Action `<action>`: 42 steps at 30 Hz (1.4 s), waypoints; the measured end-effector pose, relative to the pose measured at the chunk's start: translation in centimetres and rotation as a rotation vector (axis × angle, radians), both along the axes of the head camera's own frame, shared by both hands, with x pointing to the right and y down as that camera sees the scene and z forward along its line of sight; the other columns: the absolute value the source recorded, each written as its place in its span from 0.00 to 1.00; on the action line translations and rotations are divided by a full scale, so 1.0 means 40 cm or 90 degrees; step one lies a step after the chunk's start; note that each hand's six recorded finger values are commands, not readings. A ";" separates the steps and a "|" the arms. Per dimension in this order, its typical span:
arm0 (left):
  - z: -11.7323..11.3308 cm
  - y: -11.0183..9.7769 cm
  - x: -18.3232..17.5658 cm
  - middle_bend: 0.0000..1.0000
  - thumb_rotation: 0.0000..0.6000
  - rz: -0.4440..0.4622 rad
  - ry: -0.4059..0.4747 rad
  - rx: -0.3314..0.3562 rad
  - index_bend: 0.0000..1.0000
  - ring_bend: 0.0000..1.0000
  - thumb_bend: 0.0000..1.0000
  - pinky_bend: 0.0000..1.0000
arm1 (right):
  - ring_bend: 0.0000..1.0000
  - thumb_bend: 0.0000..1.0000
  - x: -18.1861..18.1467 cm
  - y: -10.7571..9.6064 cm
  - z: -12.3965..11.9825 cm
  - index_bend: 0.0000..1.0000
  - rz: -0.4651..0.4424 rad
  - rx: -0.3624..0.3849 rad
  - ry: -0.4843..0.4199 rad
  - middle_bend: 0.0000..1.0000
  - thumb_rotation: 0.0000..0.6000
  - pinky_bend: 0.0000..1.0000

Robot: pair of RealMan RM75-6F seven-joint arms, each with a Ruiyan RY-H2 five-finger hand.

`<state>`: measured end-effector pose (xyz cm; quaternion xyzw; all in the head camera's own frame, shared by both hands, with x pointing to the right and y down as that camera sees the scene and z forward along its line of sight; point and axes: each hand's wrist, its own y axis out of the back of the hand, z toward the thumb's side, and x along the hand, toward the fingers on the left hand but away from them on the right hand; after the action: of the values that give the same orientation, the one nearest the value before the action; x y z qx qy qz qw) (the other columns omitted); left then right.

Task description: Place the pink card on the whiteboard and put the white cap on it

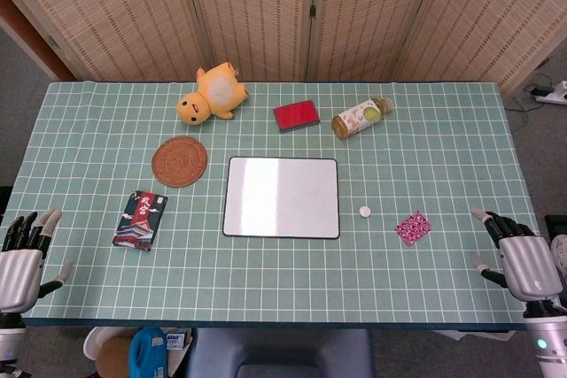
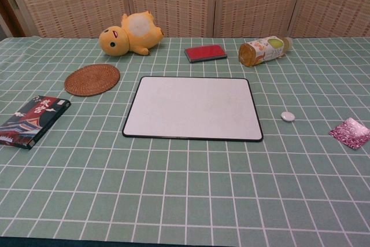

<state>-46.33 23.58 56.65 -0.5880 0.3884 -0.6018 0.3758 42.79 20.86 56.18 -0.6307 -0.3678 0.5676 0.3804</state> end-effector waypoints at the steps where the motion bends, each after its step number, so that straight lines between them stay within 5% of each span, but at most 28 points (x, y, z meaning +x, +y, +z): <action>1: 0.000 0.000 0.001 0.00 1.00 0.000 0.001 -0.001 0.00 0.00 0.31 0.00 | 0.26 0.30 -0.001 0.000 0.000 0.17 -0.001 -0.001 0.000 0.25 1.00 0.36; 13: 0.002 -0.004 0.006 0.00 1.00 0.004 0.004 -0.004 0.00 0.00 0.31 0.00 | 0.26 0.30 -0.017 -0.016 0.002 0.17 -0.022 -0.001 -0.002 0.25 1.00 0.36; 17: 0.003 -0.005 0.008 0.00 1.00 0.006 0.007 -0.006 0.00 0.00 0.31 0.00 | 0.35 0.30 -0.034 -0.043 0.011 0.17 -0.056 -0.007 0.015 0.31 1.00 0.38; 23: -0.003 0.001 0.003 0.00 1.00 0.002 0.004 -0.002 0.00 0.00 0.31 0.00 | 0.64 0.29 -0.078 -0.101 0.042 0.17 -0.121 -0.023 0.039 0.52 1.00 0.79; 27: -0.008 0.010 -0.005 0.00 1.00 -0.005 0.000 -0.001 0.00 0.00 0.31 0.00 | 0.82 0.23 -0.106 -0.132 0.078 0.17 -0.165 -0.042 0.055 0.68 1.00 0.95; 33: -0.011 0.020 -0.010 0.00 1.00 -0.010 -0.005 -0.005 0.00 0.00 0.31 0.00 | 0.94 0.18 -0.110 -0.150 0.149 0.17 -0.211 -0.081 0.090 0.78 1.00 1.00; 42: -0.013 0.030 -0.017 0.00 1.00 -0.018 -0.004 -0.008 0.00 0.00 0.31 0.00 | 0.99 0.17 -0.107 -0.145 0.272 0.24 -0.250 -0.152 0.124 0.83 1.00 1.00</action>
<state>-46.99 24.78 56.15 -0.5827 0.3920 -0.6114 0.3647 38.53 15.06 67.06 -0.6728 -0.1303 0.5804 0.4398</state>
